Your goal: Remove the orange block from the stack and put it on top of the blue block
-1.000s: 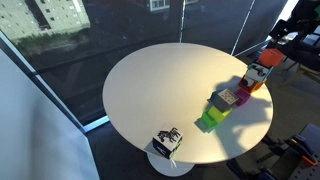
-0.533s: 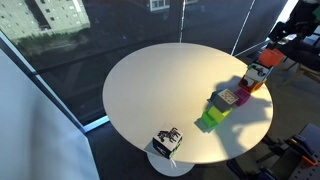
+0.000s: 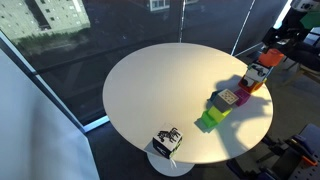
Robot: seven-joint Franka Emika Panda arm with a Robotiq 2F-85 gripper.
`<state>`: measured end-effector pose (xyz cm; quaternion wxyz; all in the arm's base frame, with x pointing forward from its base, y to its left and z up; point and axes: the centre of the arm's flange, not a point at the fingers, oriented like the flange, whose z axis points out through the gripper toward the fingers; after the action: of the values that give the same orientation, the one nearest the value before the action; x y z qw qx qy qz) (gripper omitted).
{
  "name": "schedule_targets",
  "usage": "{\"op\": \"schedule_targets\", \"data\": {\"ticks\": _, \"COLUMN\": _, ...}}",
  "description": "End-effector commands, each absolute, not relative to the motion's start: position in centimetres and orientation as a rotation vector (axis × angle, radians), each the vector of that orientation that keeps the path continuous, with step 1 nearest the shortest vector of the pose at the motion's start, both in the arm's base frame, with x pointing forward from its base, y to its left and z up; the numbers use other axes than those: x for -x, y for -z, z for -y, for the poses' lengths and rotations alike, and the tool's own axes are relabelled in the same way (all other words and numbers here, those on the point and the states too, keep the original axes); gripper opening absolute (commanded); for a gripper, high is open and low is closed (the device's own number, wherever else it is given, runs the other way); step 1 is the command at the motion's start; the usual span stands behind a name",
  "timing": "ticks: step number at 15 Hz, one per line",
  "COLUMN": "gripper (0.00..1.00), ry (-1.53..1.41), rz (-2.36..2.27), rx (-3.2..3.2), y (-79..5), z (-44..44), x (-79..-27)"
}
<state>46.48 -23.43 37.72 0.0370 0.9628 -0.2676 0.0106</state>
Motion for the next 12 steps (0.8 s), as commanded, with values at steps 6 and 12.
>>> {"op": "schedule_targets", "data": {"ticks": 6, "gripper": 0.67, "ry": -0.081, "rz": 0.862, "rx": -2.952, "y": -35.8, "z": 23.6, "x": -47.7}}
{"op": "schedule_targets", "data": {"ticks": 12, "gripper": 0.29, "ry": -0.1, "rz": 0.84, "rx": -2.96, "y": -37.9, "z": 23.4, "x": -46.8}}
